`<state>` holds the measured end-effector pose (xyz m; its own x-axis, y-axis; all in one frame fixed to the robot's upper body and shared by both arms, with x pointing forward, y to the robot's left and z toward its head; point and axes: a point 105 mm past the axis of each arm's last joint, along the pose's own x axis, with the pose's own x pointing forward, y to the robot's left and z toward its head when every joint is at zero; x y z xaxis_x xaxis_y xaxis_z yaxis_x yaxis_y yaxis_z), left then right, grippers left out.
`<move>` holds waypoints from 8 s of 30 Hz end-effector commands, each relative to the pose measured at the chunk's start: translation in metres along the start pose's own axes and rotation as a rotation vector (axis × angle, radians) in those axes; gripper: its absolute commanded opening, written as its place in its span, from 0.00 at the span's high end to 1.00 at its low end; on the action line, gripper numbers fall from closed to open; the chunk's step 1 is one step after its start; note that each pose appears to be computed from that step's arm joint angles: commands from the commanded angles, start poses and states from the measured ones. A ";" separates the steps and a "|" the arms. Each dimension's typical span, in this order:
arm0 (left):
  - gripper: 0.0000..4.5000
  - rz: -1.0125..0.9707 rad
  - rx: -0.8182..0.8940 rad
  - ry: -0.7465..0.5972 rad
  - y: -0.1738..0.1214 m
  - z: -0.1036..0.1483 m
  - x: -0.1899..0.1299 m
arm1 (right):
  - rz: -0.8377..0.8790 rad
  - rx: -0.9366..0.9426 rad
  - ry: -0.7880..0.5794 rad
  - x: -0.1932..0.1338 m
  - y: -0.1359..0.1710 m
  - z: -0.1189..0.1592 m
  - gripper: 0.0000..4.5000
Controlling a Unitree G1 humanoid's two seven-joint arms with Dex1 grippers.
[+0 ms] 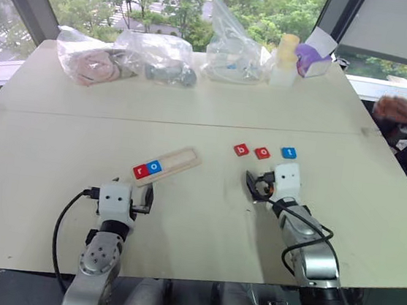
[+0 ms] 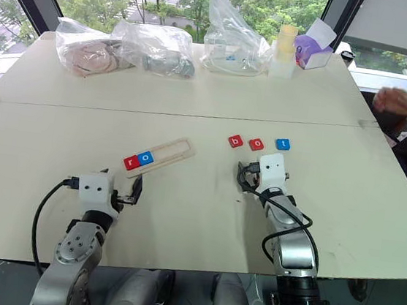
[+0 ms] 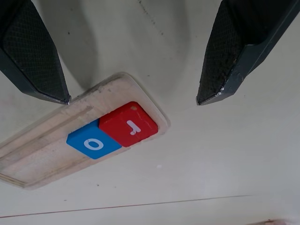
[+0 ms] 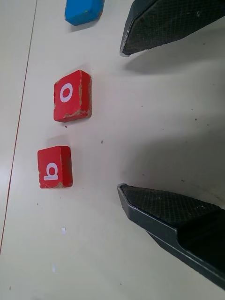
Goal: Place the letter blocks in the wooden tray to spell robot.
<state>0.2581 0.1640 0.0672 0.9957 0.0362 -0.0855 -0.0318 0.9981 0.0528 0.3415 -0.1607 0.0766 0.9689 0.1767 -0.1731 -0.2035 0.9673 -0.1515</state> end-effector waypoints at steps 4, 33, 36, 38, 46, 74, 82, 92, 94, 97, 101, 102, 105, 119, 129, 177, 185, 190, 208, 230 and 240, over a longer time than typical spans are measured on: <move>0.00 -0.042 -0.010 -0.090 -0.007 0.021 -0.008 | -0.003 -0.022 0.034 -0.006 -0.003 -0.007 0.02; 0.00 -0.196 -0.006 -0.078 0.009 0.033 -0.035 | 0.347 -0.123 -0.057 -0.026 0.033 0.008 0.02; 0.00 -0.281 0.002 -0.084 0.017 0.045 -0.032 | 0.492 -0.135 -0.056 -0.025 0.036 0.025 0.02; 0.00 -0.366 0.010 -0.071 0.018 0.050 -0.030 | 0.585 -0.177 -0.049 -0.026 0.034 0.035 0.02; 0.00 -0.725 0.189 0.033 0.025 0.056 -0.030 | 0.888 -0.331 -0.011 -0.057 0.029 0.071 0.02; 0.00 -1.002 0.413 0.136 0.049 0.033 0.071 | 0.958 -0.478 -0.079 -0.080 0.047 0.104 0.02; 0.00 -1.003 0.449 0.180 0.046 0.011 0.077 | 0.928 -0.469 -0.076 -0.081 0.047 0.103 0.02; 0.00 -1.033 0.458 0.207 0.040 -0.006 0.072 | 0.919 -0.473 -0.078 -0.080 0.048 0.104 0.02; 0.00 -1.027 0.426 0.203 0.040 -0.005 0.072 | 0.918 -0.478 -0.075 -0.079 0.048 0.103 0.02; 0.00 -1.027 0.378 0.200 0.038 -0.004 0.072 | 0.919 -0.484 -0.073 -0.078 0.048 0.103 0.02; 0.00 -1.036 0.396 0.230 0.038 -0.009 0.071 | 0.918 -0.488 -0.072 -0.078 0.048 0.102 0.02; 0.00 -1.038 0.399 0.240 0.038 -0.010 0.071 | 0.917 -0.490 -0.072 -0.078 0.048 0.102 0.02; 0.00 -1.041 0.396 0.253 0.037 -0.014 0.071 | 0.917 -0.494 -0.073 -0.077 0.048 0.103 0.02; 0.31 -1.080 0.374 0.293 0.036 -0.025 0.066 | 0.914 -0.512 -0.078 -0.076 0.048 0.104 0.00; 0.31 -1.333 0.418 0.218 -0.015 -0.022 0.037 | 0.900 -0.516 -0.080 -0.074 0.046 0.106 0.00; 0.01 -1.182 0.545 0.341 0.053 -0.026 -0.005 | 0.475 -0.310 0.077 0.029 0.044 0.080 0.00; 0.01 -1.098 0.367 0.146 0.043 0.021 -0.009 | 0.394 -0.182 0.132 0.059 0.051 0.073 0.00; 0.01 -1.077 0.311 0.090 0.029 0.039 -0.012 | 0.319 -0.171 0.172 0.073 0.046 0.067 0.00; 0.01 -1.056 0.305 0.039 0.016 0.051 -0.009 | 0.282 -0.039 0.229 0.080 0.043 0.063 0.00; 0.00 -1.106 0.269 0.013 0.002 0.052 -0.014 | 0.213 0.045 0.394 -0.042 -0.017 0.061 0.74; 0.00 -1.140 0.274 -0.012 -0.003 0.058 -0.007 | 0.178 0.170 0.476 -0.088 -0.008 0.007 0.42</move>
<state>0.2555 0.1591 0.1206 0.4413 -0.8685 -0.2255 0.8968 0.4185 0.1435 0.2614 -0.1846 0.0966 0.7337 0.2722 -0.6226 -0.2891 0.9542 0.0764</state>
